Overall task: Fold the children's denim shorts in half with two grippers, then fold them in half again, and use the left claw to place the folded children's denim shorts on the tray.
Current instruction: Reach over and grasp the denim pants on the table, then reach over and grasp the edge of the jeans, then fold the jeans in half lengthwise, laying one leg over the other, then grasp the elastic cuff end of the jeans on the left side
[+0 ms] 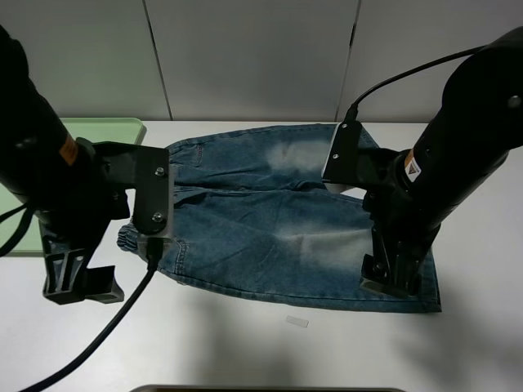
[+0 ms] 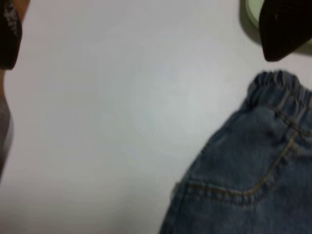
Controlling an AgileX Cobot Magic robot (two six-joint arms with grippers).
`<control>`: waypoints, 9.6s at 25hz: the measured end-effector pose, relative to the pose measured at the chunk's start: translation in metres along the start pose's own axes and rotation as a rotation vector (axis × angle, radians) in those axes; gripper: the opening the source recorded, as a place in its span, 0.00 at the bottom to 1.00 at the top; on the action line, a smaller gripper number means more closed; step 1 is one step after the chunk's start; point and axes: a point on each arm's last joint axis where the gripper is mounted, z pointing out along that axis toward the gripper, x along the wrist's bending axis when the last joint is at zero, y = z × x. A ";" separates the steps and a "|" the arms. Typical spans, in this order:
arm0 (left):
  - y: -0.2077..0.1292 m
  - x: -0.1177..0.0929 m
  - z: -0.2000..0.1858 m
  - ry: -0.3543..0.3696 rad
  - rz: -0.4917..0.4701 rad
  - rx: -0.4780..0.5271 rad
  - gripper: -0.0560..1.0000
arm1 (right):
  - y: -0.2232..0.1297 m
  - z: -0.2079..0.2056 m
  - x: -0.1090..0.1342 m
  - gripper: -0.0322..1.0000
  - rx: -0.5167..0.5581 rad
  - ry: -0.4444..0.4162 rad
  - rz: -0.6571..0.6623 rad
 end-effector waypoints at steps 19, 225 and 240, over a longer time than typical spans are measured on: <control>0.009 0.003 0.069 0.008 0.170 -0.001 0.97 | -0.040 0.052 0.019 0.70 0.052 -0.024 -0.116; -0.023 0.208 0.134 0.513 -0.159 -0.239 0.15 | 0.042 0.062 -0.232 0.21 -0.308 -0.545 0.212; -0.025 0.208 0.136 0.506 -0.165 -0.231 0.99 | 0.045 0.060 -0.234 0.70 -0.352 -0.564 0.198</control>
